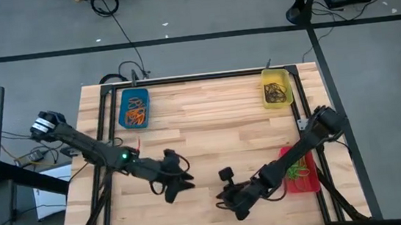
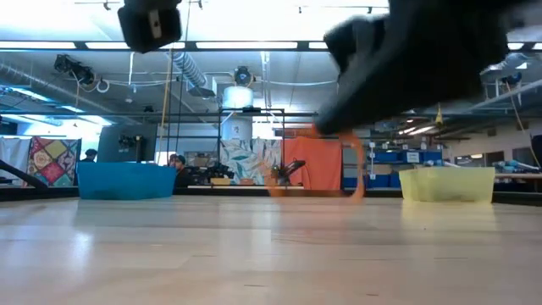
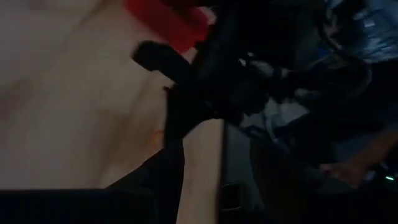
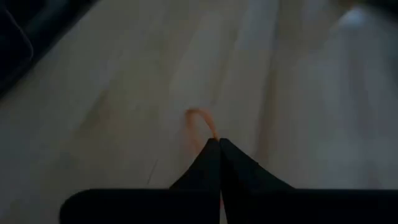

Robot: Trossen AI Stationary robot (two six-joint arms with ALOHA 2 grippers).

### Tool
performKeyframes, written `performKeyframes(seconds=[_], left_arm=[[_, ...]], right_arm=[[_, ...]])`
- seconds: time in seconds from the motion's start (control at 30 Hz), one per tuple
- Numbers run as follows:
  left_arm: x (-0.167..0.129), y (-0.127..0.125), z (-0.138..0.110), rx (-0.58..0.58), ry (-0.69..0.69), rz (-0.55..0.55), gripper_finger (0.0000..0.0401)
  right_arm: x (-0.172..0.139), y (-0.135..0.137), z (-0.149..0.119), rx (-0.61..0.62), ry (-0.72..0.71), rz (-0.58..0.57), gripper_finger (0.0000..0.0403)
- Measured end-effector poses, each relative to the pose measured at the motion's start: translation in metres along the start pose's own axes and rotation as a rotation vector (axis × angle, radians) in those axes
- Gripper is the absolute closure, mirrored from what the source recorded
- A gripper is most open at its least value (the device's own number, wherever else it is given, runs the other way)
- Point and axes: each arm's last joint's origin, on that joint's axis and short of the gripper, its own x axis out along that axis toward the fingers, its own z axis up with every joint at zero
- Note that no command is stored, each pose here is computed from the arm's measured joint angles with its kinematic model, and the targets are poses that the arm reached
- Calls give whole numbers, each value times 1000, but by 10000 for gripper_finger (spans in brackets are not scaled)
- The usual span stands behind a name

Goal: Sort rubber bands into baskets
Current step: Put the orange rubber band into the blue bin

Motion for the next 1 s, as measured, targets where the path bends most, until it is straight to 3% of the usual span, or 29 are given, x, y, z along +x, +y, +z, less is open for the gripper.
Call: performKeyframes(seconds=[0.1,0.53,0.83,1.0], left_arm=[[13,-6,-7,1,-21,-56,215],[56,4,-33,-75,-39,-35,215],[60,13,-33,-95,-162,102,215],[60,19,-34,-84,-163,172,223]], right_arm=[[-9,-10,10,-17,-27,-55,399],[-42,-65,56,-58,-148,-259,400],[-44,-64,61,-78,-126,-249,400],[-45,-61,58,-97,-92,-278,400]])
